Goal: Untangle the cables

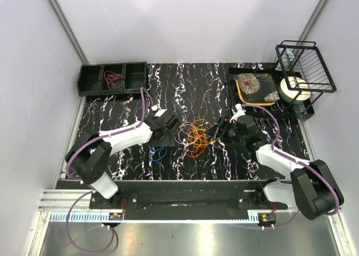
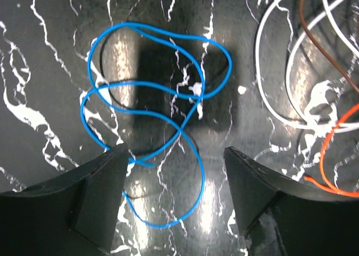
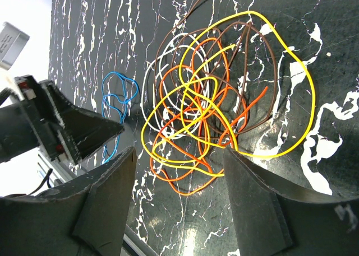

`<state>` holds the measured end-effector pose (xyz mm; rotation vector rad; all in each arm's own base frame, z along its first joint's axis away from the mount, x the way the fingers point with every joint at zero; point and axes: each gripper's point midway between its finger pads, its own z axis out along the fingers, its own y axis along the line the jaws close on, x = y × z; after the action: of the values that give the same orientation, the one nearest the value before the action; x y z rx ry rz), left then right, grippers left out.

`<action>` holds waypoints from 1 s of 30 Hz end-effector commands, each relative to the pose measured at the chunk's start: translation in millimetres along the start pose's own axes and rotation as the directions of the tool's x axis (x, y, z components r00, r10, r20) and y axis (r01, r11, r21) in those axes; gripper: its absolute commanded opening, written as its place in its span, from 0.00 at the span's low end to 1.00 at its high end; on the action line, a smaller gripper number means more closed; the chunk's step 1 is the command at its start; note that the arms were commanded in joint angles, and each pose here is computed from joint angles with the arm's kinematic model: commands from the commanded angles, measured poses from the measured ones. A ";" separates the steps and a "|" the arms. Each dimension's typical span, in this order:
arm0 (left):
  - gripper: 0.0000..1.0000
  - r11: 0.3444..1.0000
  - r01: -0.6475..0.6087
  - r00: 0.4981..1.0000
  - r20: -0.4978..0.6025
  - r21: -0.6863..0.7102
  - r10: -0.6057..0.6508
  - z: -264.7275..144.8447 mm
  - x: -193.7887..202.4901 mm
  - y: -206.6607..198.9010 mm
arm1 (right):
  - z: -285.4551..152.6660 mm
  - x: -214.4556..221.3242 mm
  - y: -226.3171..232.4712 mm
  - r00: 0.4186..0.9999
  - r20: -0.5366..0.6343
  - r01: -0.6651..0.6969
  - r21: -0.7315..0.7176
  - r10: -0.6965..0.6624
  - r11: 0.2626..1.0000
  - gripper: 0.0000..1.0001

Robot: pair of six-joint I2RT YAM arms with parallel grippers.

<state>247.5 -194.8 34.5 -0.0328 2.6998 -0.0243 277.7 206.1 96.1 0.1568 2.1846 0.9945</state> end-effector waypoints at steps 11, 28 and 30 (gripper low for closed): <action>0.67 0.998 0.057 0.998 0.009 0.009 -0.057 24.9 -11.1 -5.1 | 4.2 -4.5 6.0 1.000 0.008 0.014 -0.021 -0.014 1.000 0.70; 0.00 0.994 0.040 0.998 0.052 0.101 -0.046 19.4 -26.2 -21.9 | 6.6 -4.5 3.9 1.000 0.001 0.010 -0.009 -0.010 1.000 0.70; 0.00 0.992 0.033 0.996 0.073 0.122 -0.042 2.0 -35.2 -22.7 | 6.6 -4.8 3.2 1.000 0.002 0.007 -0.006 -0.007 1.000 0.70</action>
<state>269.2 -200.7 16.3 -0.0772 2.6844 -0.0686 277.0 205.9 86.6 0.1654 2.2154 0.9853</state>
